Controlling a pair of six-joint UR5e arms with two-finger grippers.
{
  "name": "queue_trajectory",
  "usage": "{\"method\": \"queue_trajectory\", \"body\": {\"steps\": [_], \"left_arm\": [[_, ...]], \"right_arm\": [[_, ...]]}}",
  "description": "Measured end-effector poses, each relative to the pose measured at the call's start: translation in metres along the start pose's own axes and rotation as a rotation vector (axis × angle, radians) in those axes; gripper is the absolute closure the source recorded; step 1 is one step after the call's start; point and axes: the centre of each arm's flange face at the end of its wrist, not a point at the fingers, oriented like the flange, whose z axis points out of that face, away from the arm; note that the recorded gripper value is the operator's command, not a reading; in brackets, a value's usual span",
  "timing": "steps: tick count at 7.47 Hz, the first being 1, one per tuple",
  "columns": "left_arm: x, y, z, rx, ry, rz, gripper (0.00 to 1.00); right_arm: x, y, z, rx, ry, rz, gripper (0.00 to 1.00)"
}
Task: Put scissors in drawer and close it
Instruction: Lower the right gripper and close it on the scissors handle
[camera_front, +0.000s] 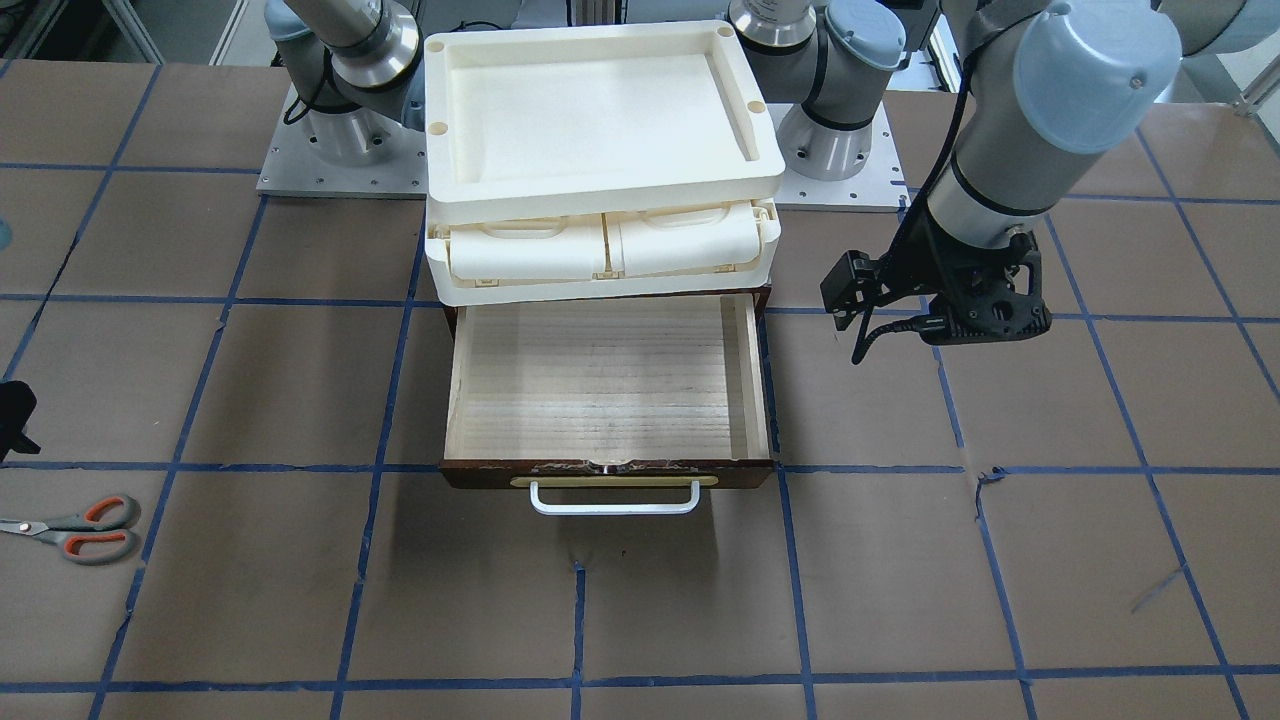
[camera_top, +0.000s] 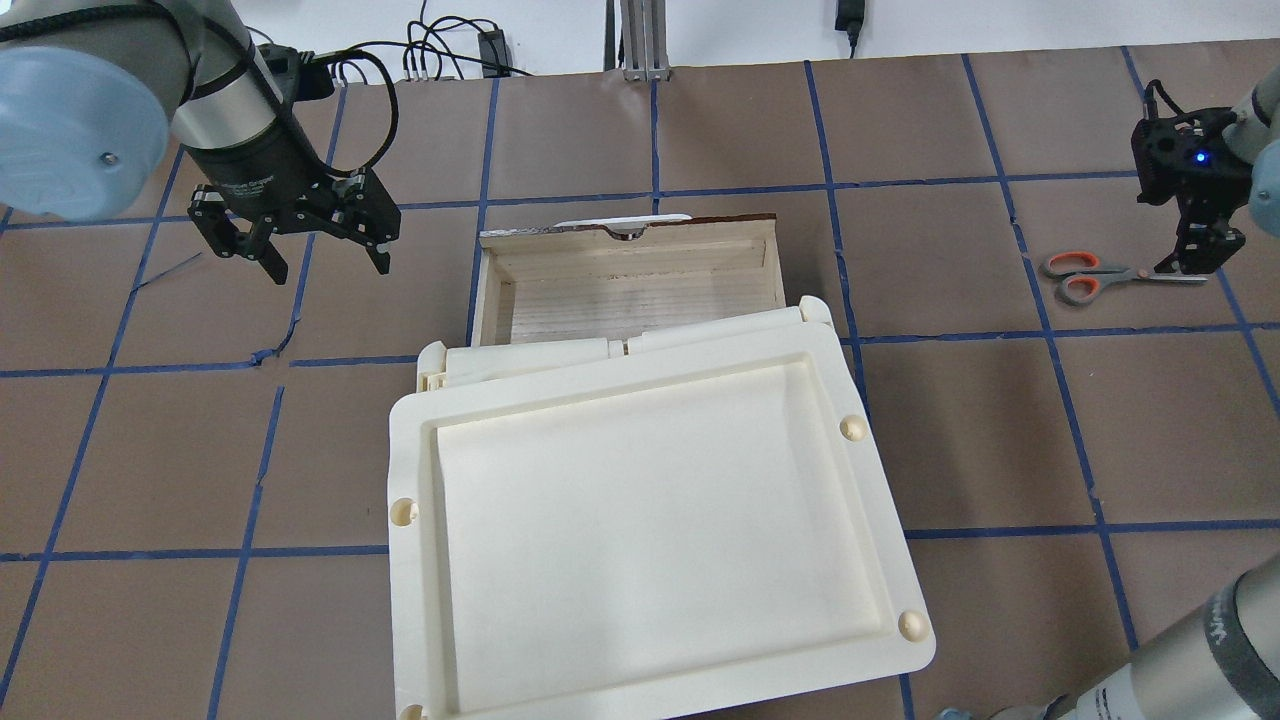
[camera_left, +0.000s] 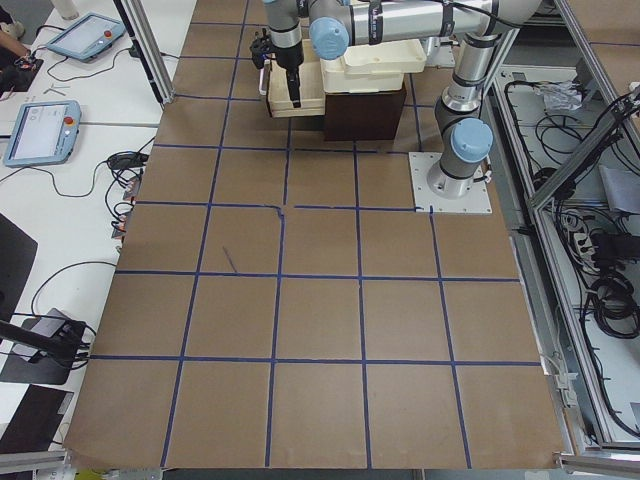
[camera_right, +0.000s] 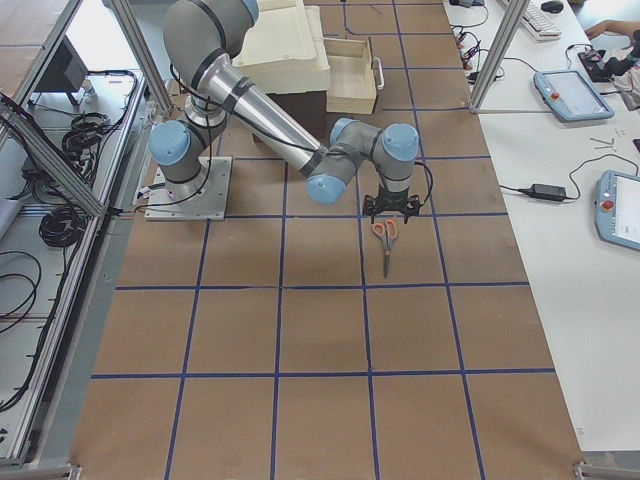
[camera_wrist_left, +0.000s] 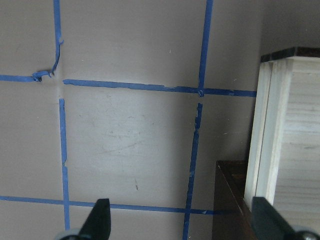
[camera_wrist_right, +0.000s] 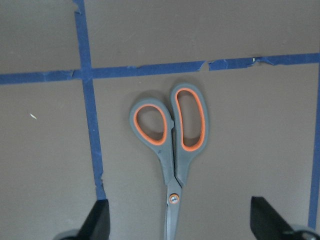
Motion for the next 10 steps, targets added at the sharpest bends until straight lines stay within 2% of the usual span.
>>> {"method": "queue_trajectory", "body": {"steps": [2, 5, 10], "left_arm": [[0.003, 0.0, -0.001, 0.008, 0.0, -0.003, 0.0], [0.01, 0.001, -0.003, 0.013, 0.0, 0.015, 0.0], [0.01, 0.002, -0.003, 0.014, -0.001, 0.027, 0.0]], "right_arm": [[0.002, 0.015, 0.029, 0.039, 0.021, -0.071, 0.0], [0.004, 0.019, 0.062, 0.061, 0.007, -0.082, 0.03], [0.003, 0.022, 0.084, 0.057, -0.015, -0.148, 0.14]]}}
